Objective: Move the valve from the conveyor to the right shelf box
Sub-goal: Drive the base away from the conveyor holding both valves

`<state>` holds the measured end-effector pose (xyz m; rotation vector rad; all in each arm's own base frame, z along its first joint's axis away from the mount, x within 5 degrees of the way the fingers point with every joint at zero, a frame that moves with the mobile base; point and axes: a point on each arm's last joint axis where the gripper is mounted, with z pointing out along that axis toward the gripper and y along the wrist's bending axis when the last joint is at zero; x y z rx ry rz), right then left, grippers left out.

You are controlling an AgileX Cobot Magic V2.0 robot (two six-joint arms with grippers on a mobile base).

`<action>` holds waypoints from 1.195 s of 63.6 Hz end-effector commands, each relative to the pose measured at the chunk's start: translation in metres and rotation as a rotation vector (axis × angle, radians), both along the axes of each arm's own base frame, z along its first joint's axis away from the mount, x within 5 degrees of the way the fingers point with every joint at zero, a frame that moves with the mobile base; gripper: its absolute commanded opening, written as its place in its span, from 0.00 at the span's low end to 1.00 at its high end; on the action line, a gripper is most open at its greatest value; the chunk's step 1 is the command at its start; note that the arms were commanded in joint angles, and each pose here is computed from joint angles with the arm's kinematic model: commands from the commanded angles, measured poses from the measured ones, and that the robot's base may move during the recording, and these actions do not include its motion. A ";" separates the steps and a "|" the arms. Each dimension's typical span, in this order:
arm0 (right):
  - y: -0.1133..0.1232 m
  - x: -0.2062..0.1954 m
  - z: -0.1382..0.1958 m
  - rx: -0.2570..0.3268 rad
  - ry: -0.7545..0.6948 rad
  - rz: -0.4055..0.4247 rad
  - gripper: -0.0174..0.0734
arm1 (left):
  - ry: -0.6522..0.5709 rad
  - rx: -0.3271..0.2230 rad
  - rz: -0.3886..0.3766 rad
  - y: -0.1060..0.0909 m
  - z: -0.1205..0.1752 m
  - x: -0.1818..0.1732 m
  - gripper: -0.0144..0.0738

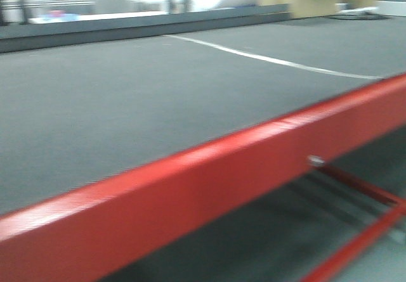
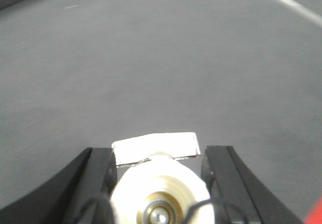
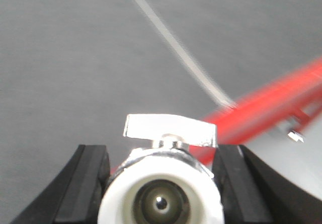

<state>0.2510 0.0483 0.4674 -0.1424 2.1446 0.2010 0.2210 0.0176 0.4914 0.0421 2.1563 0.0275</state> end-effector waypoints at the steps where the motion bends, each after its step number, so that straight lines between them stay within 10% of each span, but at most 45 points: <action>1: -0.002 -0.004 0.016 0.008 -0.106 -0.008 0.02 | -0.064 -0.013 0.000 -0.002 0.008 -0.001 0.04; 76: -0.002 -0.004 0.016 0.008 -0.106 -0.008 0.02 | -0.064 -0.013 0.000 -0.002 0.008 -0.001 0.04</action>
